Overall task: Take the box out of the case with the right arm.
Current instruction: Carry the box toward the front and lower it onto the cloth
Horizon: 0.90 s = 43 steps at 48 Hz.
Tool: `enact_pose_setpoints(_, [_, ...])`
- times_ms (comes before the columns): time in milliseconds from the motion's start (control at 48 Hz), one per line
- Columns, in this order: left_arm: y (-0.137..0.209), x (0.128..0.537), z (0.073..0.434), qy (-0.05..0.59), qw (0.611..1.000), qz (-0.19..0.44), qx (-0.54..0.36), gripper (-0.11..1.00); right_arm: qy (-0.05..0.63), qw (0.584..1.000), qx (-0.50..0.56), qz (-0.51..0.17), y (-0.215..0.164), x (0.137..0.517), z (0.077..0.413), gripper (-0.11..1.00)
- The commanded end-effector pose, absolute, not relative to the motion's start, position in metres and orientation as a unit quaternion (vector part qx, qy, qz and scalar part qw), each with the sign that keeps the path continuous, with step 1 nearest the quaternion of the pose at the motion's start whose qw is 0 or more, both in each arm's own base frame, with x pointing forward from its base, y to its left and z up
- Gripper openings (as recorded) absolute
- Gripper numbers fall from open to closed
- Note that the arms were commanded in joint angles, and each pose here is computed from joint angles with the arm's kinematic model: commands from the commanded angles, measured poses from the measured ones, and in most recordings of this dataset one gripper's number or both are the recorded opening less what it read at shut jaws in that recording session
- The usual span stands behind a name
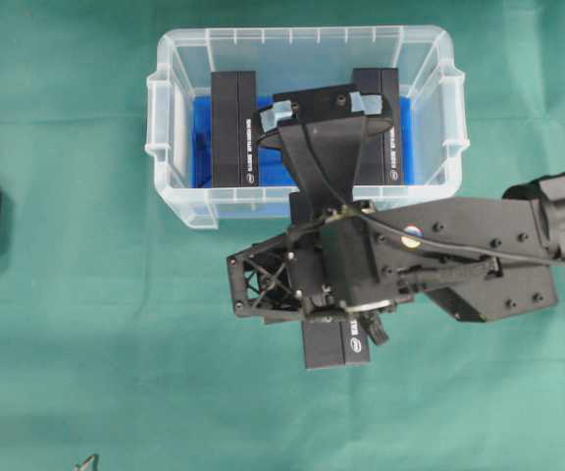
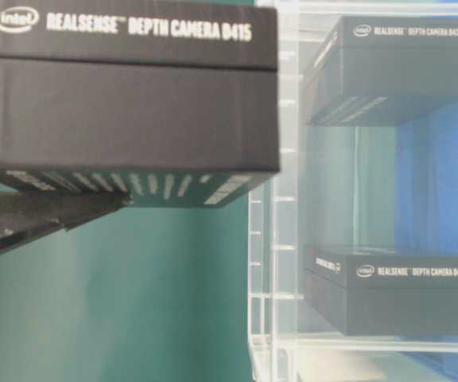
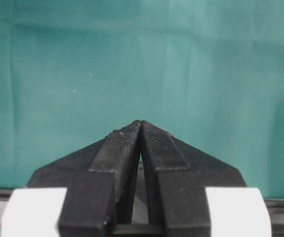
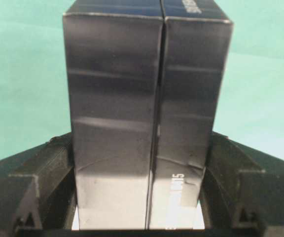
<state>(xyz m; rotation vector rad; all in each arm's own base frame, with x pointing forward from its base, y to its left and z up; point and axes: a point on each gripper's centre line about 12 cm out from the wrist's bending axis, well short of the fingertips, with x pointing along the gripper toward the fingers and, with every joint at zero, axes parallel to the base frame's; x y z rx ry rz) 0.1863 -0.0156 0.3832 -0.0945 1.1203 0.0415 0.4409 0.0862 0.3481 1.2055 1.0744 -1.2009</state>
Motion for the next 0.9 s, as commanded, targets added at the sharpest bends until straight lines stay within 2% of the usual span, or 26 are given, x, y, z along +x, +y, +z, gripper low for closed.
enact_pose_setpoints(0, [-0.015, 0.187, 0.393, 0.517, 0.855, 0.019, -0.046, 0.00, 0.447, 0.538, 0.513, -0.497, 0.087, 0.436, 0.357, 0.66])
enact_pose_setpoints(229, [-0.015, 0.187, 0.393, 0.517, 0.854, 0.020, -0.046, 0.00, 0.456, 0.531, 0.506, -0.505, 0.089, 0.442, 0.322, 0.66])
enact_pose_setpoints(647, [-0.015, 0.187, 0.392, 0.519, 0.853, 0.019, -0.046, 0.00, 0.451, 0.509, 0.550, -0.485, 0.095, 0.444, 0.207, 0.66])
enact_pose_setpoints(876, [-0.015, 0.187, 0.392, 0.519, 0.854, 0.019, -0.046, 0.00, 0.448, 0.504, 0.556, -0.487, 0.092, 0.436, 0.180, 0.66])
